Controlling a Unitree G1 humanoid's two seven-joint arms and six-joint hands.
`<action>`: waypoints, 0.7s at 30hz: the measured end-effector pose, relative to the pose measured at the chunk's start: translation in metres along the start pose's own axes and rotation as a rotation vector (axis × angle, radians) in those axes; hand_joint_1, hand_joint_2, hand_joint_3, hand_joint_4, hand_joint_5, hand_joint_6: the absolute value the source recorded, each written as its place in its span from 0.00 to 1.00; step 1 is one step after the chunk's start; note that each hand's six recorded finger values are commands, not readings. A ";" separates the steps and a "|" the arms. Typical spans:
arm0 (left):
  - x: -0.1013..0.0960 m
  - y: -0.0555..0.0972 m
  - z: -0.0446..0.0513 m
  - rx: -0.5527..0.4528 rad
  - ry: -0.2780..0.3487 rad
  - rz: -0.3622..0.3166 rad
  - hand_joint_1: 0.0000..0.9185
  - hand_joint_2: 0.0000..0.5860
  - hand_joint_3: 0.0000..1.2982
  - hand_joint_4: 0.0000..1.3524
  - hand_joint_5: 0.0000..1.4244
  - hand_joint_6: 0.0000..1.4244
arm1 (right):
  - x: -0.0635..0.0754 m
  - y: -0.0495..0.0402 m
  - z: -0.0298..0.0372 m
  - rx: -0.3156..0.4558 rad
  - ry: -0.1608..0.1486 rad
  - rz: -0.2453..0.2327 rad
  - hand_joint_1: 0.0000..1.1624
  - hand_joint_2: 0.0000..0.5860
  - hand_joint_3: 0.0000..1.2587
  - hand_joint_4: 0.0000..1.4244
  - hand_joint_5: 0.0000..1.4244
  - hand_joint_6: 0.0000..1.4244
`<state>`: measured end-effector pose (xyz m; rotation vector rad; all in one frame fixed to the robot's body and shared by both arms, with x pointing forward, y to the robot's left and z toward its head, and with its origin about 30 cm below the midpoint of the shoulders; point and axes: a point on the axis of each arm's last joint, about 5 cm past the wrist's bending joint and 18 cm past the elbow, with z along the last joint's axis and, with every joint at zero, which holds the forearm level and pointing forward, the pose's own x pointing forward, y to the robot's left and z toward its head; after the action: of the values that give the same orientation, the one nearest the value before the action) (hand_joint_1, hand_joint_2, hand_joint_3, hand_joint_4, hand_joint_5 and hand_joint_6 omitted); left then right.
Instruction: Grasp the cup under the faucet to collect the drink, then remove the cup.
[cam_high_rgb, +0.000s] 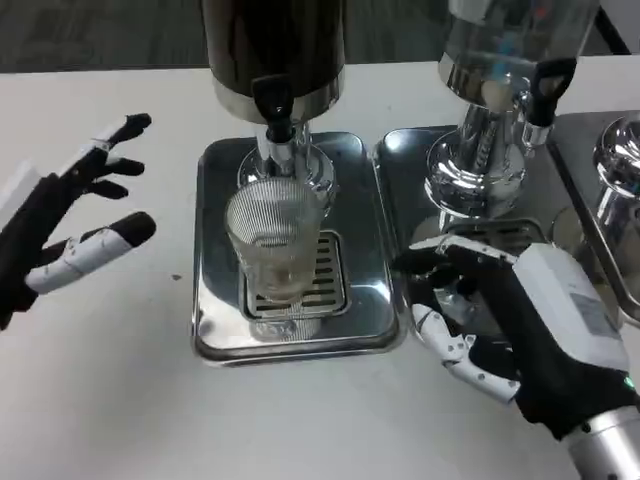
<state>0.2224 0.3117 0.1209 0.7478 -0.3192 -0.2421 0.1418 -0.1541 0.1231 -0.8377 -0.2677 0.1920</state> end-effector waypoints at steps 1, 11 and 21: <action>-0.001 0.004 0.0004 -0.028 -0.007 0.004 0.00 0.08 0.16 0.10 0.19 0.26 | 0.001 -0.0001 -0.0001 0.003 -0.002 -0.001 0.37 0.81 0.38 0.30 0.33 0.36; 0.005 0.045 0.0049 -0.413 -0.109 -0.091 0.00 0.12 0.27 0.17 0.19 0.25 | 0.008 0.0021 -0.0045 0.015 -0.002 0.002 0.37 0.81 0.38 0.31 0.33 0.36; 0.042 0.081 0.0141 -0.696 -0.193 -0.342 0.00 0.07 0.25 0.16 0.18 0.21 | 0.015 0.0065 -0.0071 0.035 -0.004 -0.010 0.37 0.81 0.39 0.33 0.33 0.35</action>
<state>0.2644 0.3464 0.1952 0.0820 -0.2620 -0.7103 0.1580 -0.1508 0.1161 -0.8009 -0.2715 0.1885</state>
